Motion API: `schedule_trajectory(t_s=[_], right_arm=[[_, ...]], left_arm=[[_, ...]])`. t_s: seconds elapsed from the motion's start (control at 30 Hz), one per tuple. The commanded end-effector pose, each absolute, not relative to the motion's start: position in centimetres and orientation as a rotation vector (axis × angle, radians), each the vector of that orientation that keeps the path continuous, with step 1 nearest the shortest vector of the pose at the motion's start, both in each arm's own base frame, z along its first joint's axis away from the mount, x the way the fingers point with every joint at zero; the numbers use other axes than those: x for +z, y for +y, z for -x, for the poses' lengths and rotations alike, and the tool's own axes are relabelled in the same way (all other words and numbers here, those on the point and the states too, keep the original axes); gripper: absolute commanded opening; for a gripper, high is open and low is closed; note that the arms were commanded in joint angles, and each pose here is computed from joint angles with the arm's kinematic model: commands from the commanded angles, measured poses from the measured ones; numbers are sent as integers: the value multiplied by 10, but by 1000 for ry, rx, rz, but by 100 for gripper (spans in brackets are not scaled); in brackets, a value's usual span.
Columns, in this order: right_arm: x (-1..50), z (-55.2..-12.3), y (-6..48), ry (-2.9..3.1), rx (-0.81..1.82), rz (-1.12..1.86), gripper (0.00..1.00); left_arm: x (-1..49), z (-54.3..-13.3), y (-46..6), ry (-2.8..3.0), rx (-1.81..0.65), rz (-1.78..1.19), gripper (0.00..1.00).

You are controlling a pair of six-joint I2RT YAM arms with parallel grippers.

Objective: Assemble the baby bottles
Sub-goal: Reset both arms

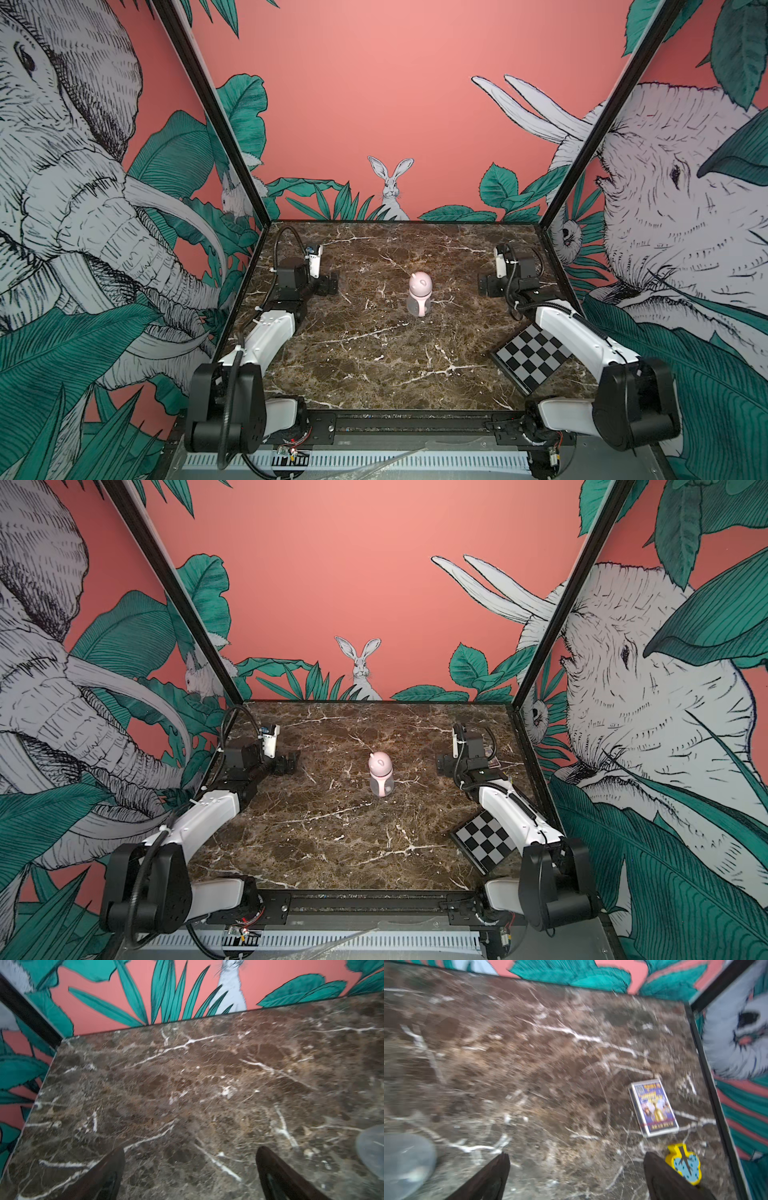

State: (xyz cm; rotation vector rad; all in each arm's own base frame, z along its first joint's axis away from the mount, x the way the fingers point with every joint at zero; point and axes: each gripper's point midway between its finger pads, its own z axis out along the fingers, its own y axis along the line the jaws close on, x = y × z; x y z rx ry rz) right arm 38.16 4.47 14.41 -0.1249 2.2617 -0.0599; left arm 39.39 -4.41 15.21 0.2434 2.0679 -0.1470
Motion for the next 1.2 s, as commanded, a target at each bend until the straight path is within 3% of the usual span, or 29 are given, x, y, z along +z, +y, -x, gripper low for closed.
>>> schedule_trajectory(t_s=[0.0,0.27,0.47,1.17], right_arm=[[161,-404,24,2098,-67,17,100],[124,-406,-4,2040,-220,75,100],[95,-405,-15,2039,-104,11,100],[91,-397,-10,1953,-95,38,99]], left_arm=[[143,-395,-33,2018,-159,-226,99],[110,-399,-14,1998,-12,-218,99],[111,-394,-7,1891,11,-146,99],[94,-403,-13,1923,62,-173,100]])
